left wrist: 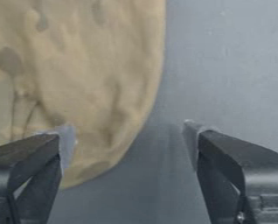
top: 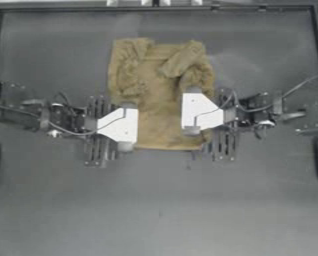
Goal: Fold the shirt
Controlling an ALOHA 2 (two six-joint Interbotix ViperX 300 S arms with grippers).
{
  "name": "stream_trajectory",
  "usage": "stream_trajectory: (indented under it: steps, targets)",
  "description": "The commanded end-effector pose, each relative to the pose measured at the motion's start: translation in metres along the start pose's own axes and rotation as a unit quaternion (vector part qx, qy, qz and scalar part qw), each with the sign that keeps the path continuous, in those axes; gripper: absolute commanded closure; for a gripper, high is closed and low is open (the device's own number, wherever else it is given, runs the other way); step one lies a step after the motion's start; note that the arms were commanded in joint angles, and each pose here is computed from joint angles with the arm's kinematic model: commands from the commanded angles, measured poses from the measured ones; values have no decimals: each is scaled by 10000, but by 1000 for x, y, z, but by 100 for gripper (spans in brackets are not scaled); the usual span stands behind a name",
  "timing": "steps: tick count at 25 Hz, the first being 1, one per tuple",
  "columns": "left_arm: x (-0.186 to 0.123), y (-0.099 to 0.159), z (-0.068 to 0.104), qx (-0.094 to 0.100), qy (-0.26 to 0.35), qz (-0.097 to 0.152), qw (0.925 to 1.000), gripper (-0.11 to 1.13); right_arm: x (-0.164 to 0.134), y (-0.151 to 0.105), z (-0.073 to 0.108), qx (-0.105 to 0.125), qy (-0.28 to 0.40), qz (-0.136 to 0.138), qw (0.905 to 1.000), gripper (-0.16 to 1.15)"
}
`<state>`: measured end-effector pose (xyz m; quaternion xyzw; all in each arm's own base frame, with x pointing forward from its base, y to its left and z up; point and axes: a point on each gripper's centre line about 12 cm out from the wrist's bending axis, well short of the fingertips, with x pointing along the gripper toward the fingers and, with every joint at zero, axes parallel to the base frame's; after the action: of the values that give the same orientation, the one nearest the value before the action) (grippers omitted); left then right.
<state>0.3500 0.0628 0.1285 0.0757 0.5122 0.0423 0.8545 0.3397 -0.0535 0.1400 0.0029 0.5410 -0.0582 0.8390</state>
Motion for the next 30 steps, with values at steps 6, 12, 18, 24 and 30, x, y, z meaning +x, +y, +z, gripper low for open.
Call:
stream_trajectory:
  steps: [6, 12, 18, 24, 30]
  targets:
    - [7, 8, 13, 102, -11, 104, 9999, 5, 7, 0, 0, -30, 61, -5, 10000, 4]
    - [15, 12, 6, 102, 167, 125, 9997, 11, 19, 0, -2, -101, 251, -35, 9996, 4]
    - [21, 12, 0, 103, 383, 112, 9991, 13, 28, -5, -4, -39, 493, -232, 9985, 6]
    - [25, 15, -4, 28, 512, 117, 9986, 16, 29, -5, -6, 21, 552, -301, 9980, 10]
    - [25, 17, -8, -8, 640, 130, 9979, 63, 35, -4, -12, 44, 748, -292, 9968, 58]
